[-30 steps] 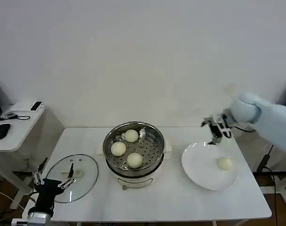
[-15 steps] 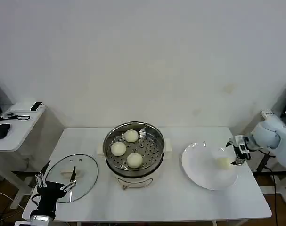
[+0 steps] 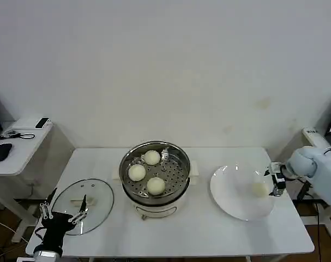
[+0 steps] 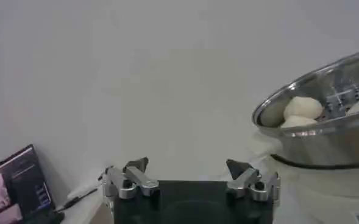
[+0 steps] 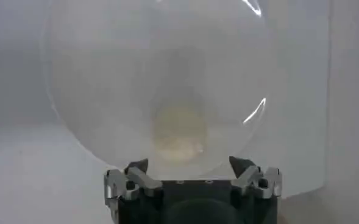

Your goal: Take steamed baozi put them in steamer then cover it.

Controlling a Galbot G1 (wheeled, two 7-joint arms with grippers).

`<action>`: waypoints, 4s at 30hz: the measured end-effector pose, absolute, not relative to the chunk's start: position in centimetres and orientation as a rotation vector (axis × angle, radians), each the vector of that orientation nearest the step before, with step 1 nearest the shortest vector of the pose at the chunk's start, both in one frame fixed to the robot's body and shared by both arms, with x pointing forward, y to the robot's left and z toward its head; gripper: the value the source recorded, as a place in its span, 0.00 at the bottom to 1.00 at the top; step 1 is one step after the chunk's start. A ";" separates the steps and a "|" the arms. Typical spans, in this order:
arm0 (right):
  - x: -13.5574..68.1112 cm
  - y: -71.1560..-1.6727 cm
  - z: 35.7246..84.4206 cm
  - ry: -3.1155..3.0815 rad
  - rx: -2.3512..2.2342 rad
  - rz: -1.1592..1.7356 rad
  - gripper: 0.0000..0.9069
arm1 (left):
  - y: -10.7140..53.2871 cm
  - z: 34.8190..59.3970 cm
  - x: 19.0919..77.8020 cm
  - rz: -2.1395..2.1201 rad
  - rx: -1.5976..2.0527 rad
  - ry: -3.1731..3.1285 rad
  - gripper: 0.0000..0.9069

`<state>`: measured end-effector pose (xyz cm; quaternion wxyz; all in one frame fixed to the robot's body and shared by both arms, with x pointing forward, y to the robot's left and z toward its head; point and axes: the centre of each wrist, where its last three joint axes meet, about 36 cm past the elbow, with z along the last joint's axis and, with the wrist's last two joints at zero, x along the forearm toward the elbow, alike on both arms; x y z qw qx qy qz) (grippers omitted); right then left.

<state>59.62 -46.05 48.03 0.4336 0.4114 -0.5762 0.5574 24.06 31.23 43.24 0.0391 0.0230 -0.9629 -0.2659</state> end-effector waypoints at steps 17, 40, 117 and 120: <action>61.2 -44.3 44.8 -1.388 1.035 1.356 0.71 | 31.9 42.5 24.4 -0.806 0.091 -2.940 1.00; 63.3 -40.8 52.9 -1.470 1.045 1.431 0.60 | 31.6 43.0 24.7 -0.804 0.088 -2.962 1.00; 58.7 -12.5 60.5 -2.010 1.245 1.331 1.00 | 32.3 43.7 24.2 -0.770 0.171 -3.003 1.00; 57.3 -13.9 59.8 -2.174 1.204 1.307 1.00 | 32.2 43.4 24.3 -0.758 0.174 -3.012 1.00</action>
